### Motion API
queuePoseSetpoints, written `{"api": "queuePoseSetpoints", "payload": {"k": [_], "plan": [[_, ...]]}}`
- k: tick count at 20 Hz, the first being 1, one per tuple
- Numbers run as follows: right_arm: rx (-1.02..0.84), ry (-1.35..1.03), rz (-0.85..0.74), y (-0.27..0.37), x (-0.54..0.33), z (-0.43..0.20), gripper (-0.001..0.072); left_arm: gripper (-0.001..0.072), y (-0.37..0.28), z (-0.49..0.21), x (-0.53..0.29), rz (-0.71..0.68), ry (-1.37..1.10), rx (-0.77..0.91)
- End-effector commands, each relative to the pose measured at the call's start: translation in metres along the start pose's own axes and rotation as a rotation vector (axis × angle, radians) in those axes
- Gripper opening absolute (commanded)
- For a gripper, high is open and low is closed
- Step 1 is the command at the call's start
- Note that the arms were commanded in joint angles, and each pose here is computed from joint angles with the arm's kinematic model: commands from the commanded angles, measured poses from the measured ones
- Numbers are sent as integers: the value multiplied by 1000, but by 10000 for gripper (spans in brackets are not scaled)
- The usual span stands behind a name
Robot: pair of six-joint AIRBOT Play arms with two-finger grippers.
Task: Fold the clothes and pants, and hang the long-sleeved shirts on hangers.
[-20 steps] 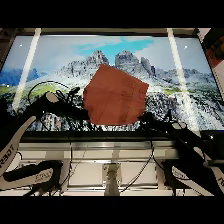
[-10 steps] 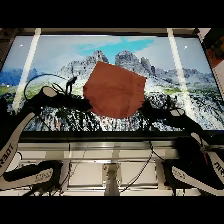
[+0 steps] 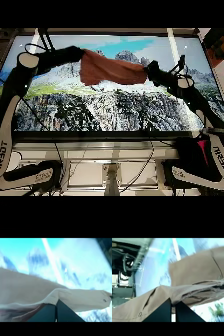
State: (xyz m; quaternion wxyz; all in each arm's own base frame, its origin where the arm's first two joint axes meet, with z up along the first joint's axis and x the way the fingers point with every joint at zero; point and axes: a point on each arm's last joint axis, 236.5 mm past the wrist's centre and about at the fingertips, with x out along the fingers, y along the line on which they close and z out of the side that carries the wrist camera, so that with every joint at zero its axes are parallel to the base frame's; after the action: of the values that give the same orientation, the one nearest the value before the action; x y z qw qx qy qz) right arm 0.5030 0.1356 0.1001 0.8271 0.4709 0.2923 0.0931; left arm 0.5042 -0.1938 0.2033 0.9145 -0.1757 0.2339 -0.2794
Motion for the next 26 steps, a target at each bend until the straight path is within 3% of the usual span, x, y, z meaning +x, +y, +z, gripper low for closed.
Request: {"api": "queuePoseSetpoints", "payload": {"k": [1, 6, 13, 17, 21, 26], "plan": [[-139, 69, 0, 14, -4, 0, 12, 2, -5, -20, -2, -11, 123, 92], [-189, 431, -170, -54, -31, -96, 10, 1, 40, -120, -15, 112, 417, 74], [-22, 531, -299, -131, -116, -197, 10, 1, 36, -236, -71, 124, 595, -2], [63, 663, -332, -149, -168, -250, 10, 1, 13, -281, -94, 91, 668, 44], [148, 727, -349, -152, -205, -281, 11, 0, 2, -286, -113, 129, 679, 121], [227, 571, -269, -114, -201, -249, 12, 0, -24, -234, -87, 101, 596, 92]]}}
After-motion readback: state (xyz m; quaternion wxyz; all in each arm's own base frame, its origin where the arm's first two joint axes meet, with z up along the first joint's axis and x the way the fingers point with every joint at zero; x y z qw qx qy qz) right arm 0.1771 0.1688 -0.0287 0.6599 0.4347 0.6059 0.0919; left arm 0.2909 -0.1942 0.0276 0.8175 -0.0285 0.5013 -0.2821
